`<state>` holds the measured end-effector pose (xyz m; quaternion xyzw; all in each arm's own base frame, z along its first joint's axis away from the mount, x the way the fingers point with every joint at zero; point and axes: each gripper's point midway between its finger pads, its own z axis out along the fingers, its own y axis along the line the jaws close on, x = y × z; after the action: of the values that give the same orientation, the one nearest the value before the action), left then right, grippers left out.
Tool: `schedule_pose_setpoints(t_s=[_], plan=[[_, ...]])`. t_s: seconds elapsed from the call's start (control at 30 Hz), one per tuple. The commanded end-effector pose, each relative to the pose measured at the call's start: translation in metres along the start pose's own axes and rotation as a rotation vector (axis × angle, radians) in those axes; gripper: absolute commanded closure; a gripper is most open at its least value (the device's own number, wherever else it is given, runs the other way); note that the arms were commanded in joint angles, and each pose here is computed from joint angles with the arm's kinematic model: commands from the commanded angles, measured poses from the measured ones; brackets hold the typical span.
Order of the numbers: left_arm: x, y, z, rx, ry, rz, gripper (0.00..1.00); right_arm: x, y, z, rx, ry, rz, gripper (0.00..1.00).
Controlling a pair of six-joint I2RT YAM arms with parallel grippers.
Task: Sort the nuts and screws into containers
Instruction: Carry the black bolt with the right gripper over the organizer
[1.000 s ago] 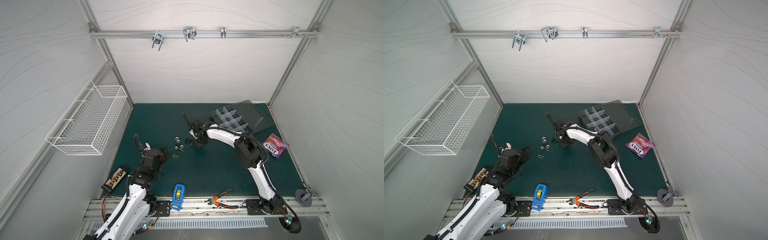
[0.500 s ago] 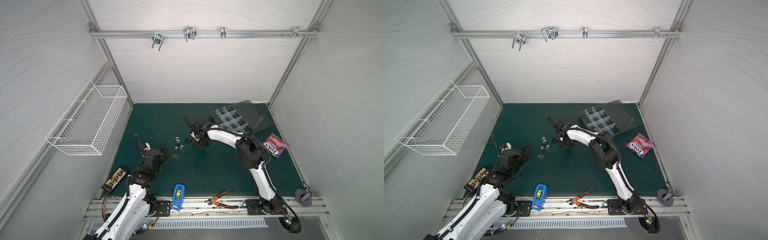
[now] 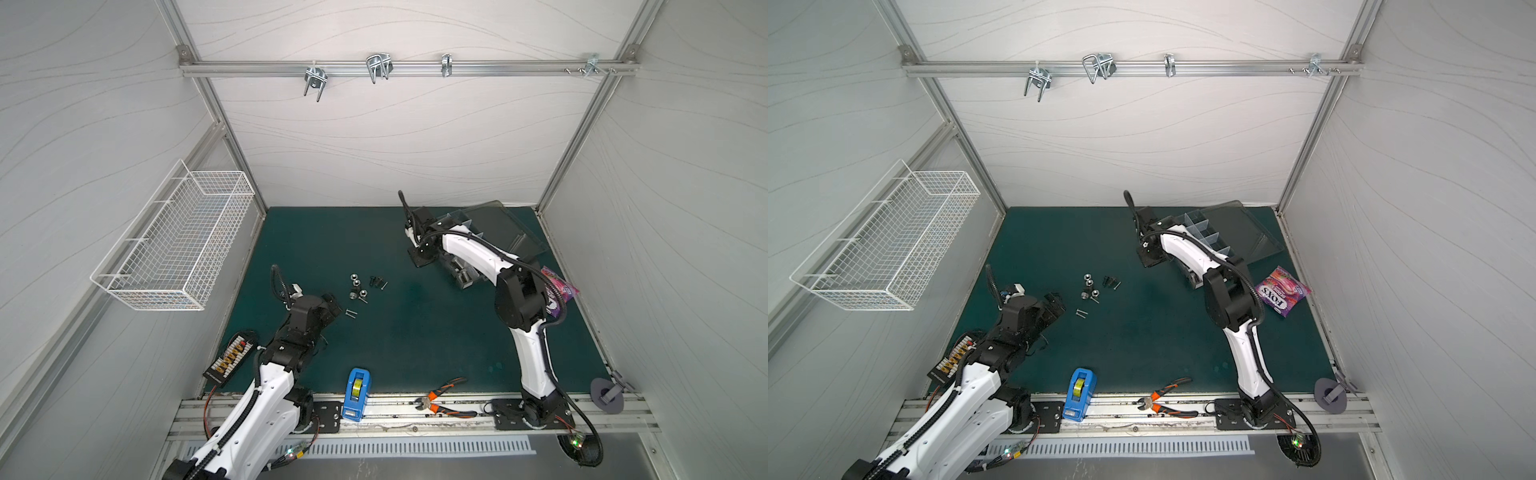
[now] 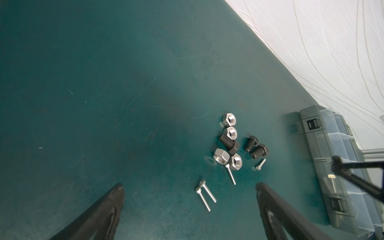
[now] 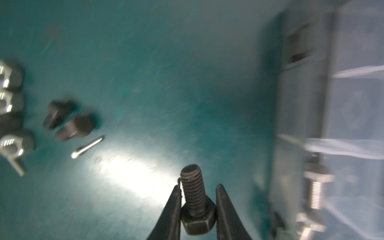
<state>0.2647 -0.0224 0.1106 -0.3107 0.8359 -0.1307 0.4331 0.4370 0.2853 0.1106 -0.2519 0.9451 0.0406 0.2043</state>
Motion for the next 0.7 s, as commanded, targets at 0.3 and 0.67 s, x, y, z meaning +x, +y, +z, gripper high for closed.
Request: schedule_pose_setpoints(t_s=[0.3,0.67], plan=[[-0.022,-0.03,-0.006,0.082,-0.037,-0.007,0.0,-0.045,-0.083,0.01,0.035,-0.115,0.18,0.99],[-0.022,-0.038,-0.001,0.099,-0.015,-0.001,0.0,-0.056,-0.087,0.034,0.035,-0.144,0.163,0.97]])
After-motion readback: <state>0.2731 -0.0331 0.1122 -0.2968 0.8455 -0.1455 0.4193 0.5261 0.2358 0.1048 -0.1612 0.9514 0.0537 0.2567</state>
